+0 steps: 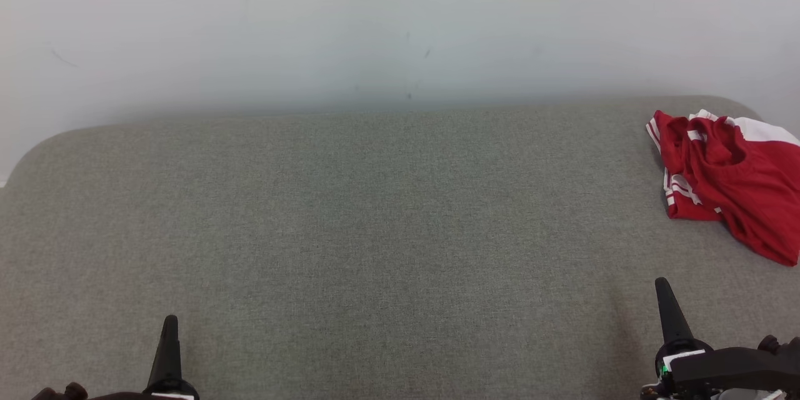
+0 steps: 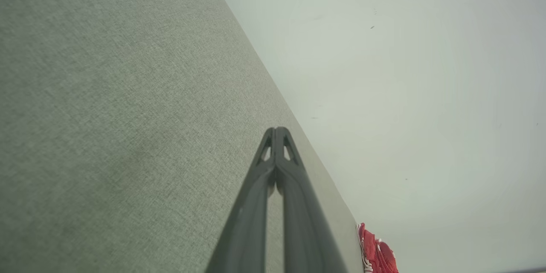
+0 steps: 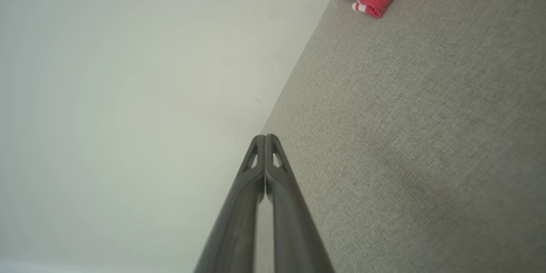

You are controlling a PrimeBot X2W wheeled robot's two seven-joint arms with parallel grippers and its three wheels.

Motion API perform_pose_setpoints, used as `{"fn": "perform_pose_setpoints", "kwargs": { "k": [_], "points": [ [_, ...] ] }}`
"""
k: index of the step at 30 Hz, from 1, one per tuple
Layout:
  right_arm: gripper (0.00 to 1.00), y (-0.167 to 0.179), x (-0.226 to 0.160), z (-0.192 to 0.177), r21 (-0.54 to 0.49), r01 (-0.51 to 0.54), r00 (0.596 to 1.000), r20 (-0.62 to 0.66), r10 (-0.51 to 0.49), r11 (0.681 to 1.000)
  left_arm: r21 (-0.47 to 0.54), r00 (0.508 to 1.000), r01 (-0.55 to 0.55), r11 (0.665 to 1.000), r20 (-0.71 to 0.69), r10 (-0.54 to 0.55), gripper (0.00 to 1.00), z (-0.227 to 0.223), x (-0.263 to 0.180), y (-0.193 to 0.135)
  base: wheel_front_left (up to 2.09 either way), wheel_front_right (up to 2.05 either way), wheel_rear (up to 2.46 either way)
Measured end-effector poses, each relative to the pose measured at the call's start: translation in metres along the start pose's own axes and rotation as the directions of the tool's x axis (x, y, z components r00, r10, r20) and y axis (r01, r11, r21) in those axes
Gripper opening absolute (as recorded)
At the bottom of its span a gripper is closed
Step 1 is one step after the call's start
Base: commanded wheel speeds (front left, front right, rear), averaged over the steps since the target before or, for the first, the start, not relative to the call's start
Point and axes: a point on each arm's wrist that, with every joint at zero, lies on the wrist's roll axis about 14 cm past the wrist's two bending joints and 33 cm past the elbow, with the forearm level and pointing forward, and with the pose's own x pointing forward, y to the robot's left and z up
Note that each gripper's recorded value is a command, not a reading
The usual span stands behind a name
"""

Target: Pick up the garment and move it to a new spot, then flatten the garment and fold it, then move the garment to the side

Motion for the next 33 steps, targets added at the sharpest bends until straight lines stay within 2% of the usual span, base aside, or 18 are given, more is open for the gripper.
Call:
{"fn": "perform_pose_setpoints", "kwargs": {
  "k": [20,33],
  "points": [
    [0.0,0.0063,0.0052,-0.0002,0.168,-0.018,1.0,-0.008,0.019,0.986,-0.183,1.0,0.012,0.983,-0.012,-0.014,0.0,0.0006,0.0034,-0.0043,0.0,0.0,0.0],
    [0.0,0.0092,0.0074,-0.0007,0.272,-0.027,0.999,-0.011,0.031,0.962,-0.292,0.999,0.027,0.956,-0.014,-0.033,0.0,0.0022,0.0062,-0.0091,0.0,0.0,0.0]
  ]
}}
